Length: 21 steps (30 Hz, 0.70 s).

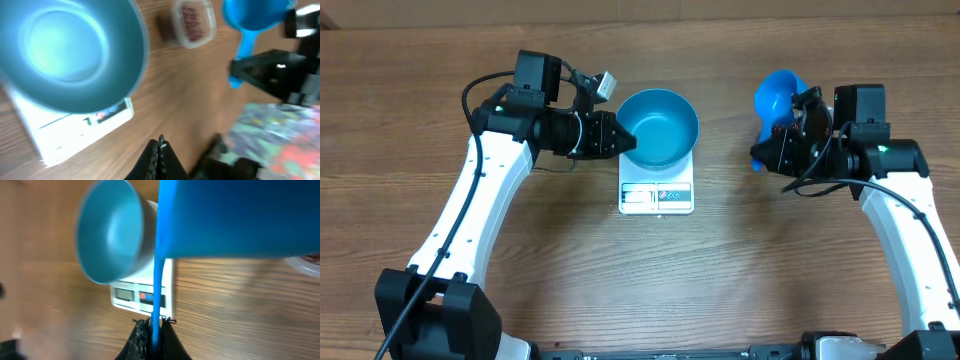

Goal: Scoop item into bowl and weigh 150g on scale

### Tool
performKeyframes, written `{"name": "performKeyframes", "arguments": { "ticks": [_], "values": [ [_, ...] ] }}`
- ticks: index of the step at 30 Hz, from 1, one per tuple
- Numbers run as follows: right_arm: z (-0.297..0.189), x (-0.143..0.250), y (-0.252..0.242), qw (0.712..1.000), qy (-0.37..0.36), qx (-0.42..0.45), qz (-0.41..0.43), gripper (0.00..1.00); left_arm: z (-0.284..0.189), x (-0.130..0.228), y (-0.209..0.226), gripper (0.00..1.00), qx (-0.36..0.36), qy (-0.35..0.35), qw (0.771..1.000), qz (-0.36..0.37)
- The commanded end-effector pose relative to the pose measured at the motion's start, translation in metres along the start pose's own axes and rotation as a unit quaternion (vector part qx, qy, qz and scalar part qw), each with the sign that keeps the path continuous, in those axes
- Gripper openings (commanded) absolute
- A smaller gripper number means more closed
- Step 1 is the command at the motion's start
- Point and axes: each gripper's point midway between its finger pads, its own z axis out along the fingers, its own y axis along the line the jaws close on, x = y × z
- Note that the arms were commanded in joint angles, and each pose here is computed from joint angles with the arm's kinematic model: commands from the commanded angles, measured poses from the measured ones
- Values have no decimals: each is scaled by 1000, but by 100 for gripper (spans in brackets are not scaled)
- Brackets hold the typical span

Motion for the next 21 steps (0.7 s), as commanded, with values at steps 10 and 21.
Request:
{"name": "performKeyframes", "arguments": {
  "ticks": [10,21],
  "values": [
    [-87,-31,-63,951,-4,308,-29,4,-21,19,35,4,-272,37,954,123],
    [-60,-35,-80,949,7,314,8,4,34,79,38,4,-297,123,932,167]
  ]
}}
